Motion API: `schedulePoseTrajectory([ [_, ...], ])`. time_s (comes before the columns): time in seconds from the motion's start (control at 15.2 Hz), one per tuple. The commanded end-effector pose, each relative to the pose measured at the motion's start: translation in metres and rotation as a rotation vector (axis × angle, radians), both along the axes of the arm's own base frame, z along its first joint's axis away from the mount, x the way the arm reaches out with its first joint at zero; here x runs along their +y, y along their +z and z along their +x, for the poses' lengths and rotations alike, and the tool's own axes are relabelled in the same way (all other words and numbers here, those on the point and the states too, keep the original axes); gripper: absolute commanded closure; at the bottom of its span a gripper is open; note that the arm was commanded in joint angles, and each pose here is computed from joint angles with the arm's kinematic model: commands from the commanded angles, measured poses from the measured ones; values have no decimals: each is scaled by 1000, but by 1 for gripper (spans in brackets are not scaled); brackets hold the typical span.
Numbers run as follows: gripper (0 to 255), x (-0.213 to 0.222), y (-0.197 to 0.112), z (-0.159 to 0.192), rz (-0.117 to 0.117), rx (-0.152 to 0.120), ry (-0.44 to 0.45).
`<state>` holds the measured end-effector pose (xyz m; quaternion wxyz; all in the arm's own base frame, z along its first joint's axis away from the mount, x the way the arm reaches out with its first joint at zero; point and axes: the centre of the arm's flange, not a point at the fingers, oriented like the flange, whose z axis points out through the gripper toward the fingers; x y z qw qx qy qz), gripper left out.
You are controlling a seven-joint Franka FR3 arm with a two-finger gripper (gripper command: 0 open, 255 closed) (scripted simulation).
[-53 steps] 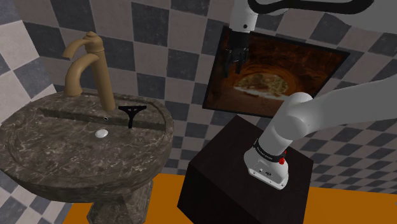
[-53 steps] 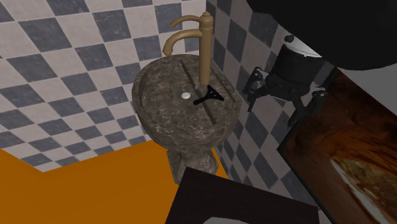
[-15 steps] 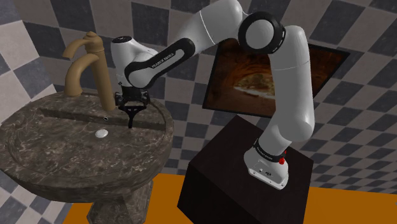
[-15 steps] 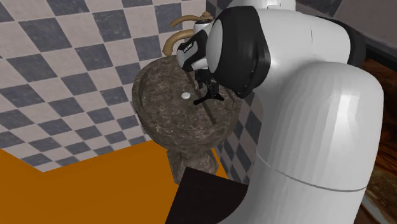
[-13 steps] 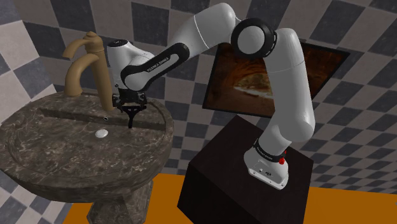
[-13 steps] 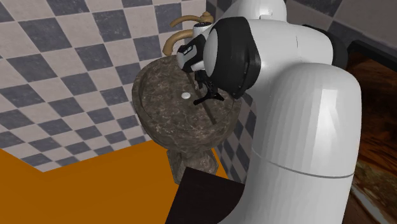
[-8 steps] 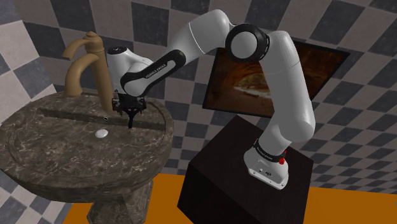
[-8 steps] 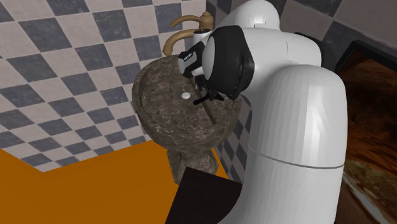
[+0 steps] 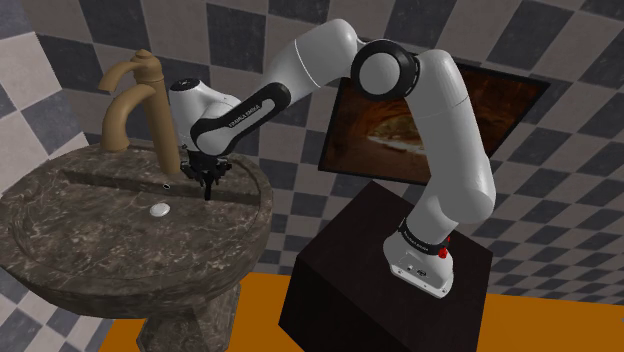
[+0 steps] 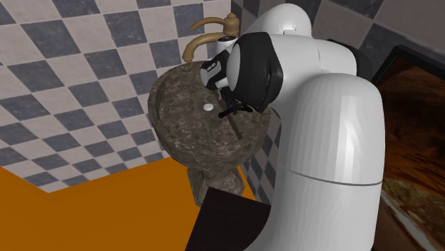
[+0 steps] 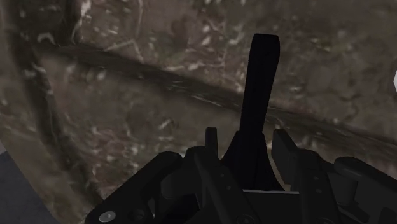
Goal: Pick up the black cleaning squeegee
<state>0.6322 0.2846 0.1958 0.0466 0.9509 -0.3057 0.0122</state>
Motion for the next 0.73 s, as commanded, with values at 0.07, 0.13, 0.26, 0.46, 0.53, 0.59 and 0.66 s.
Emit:
schedulePoseTrajectory([
  [0.07,255,2,-4,1,16,-15,4],
  [0.13,255,3,-3,0,16,-15,4],
  [0.26,255,2,-4,-1,16,-15,4],
  [0.46,255,3,6,0,15,-15,4],
  [0.53,255,3,12,0,15,-15,4],
  [0.59,255,3,17,0,15,-15,4],
  [0.66,255,3,22,0,15,-15,4],
])
